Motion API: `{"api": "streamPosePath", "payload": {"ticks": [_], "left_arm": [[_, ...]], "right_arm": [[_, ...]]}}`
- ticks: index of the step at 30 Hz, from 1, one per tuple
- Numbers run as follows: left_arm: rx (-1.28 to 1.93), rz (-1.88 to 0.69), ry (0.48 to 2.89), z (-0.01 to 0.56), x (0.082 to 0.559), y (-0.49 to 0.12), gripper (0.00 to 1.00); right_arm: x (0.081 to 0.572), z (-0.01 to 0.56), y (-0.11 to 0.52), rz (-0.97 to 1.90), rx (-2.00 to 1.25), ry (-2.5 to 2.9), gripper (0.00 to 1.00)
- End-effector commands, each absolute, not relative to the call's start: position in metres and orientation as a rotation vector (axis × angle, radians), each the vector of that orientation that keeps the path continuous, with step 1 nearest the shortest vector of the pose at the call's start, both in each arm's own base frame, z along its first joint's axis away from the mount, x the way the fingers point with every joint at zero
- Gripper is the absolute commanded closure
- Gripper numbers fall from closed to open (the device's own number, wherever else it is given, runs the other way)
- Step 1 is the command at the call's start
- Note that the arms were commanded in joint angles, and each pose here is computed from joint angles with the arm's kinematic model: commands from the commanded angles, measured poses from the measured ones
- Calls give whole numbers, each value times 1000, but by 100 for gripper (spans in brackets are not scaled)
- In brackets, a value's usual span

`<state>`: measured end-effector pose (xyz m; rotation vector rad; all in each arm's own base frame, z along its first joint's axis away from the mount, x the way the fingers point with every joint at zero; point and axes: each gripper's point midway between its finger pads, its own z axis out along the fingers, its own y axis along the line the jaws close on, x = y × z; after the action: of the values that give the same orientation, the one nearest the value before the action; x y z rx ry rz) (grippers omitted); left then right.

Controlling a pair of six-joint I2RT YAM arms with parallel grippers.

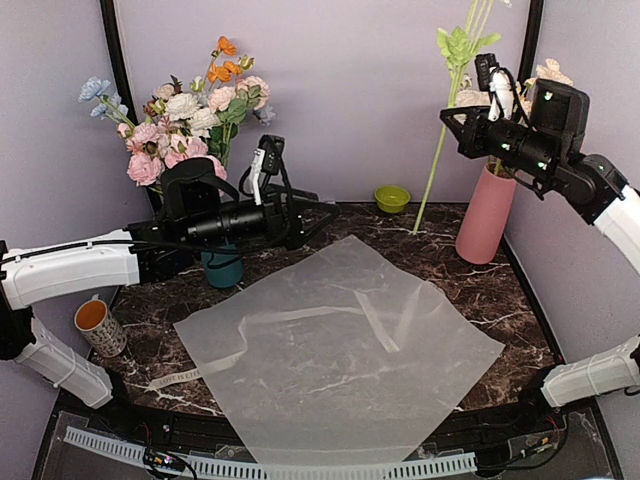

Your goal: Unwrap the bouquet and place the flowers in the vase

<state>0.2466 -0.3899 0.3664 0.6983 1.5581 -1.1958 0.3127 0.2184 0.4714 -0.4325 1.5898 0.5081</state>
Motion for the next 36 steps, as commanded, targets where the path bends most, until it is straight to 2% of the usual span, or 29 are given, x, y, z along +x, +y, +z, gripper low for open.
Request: {"api": "streamPosePath", "payload": {"ticks": [1,7,16,24,36], "left_arm": [[727,-1166,1551,363,240,-383,4],[740,-1171,1554,360,239,-384,7],[745,-1146,1577,353,237,-378,9],[759,-1101,1579,345,234,-370,1],[802,-1094,1572,340,238,-381,1]], "right_arm": [[332,510,157,227,-311,1552,100],[353,546,111,69,-201,1508,100],[363,571,88,44,-151,1477,100],[357,581,63,-20,-106,1450,100],[371,584,26,-112,-7,1373,100]]}}
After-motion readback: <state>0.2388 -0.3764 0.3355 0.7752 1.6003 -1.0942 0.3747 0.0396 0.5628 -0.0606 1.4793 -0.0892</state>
